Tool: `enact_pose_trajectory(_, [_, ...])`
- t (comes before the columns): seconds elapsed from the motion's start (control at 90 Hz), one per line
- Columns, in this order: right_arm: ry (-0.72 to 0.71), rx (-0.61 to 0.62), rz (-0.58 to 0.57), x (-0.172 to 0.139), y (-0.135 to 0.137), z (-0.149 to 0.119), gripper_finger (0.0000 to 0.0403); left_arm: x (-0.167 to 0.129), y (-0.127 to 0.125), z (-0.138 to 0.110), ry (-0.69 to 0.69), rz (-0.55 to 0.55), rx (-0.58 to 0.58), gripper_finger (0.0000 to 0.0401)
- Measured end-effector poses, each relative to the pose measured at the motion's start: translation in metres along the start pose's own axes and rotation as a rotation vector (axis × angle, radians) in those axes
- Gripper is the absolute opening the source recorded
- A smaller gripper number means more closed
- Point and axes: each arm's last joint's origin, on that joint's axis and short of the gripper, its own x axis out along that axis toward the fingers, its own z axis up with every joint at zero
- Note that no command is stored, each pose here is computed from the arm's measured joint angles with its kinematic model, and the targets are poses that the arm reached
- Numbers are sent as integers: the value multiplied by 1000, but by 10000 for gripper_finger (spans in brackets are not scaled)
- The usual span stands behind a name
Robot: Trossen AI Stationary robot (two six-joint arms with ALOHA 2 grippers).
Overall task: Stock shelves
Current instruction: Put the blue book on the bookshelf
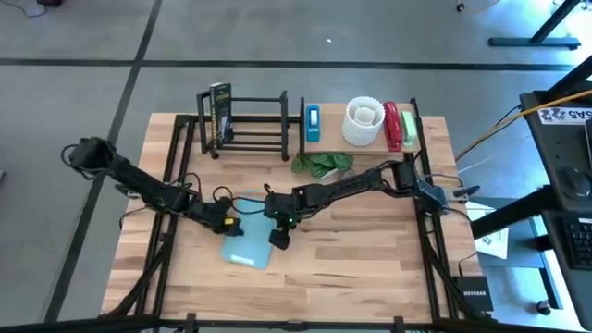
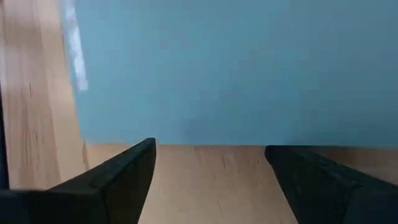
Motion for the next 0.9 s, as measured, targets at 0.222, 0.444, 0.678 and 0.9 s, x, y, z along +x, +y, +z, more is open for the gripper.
enact_pose_trajectory(0.222, [-1, -3, -9, -1, 0, 0, 301, -1, -6, 1, -19, -51, -27, 84])
enact_pose_trajectory(0.444, [35, -26, -176, -42, 6, -5, 279, -10, -32, 5, -95, -79, -13, 7])
enact_pose_trajectory(0.678, [63, -149, -346, -125, 24, -16, 237, -60, -100, 30, -280, 165, 121, 3])
enact_pose_trajectory(0.9, [-30, -229, -422, -180, 30, -17, 221, -150, -184, 81, -702, 288, 281, 2])
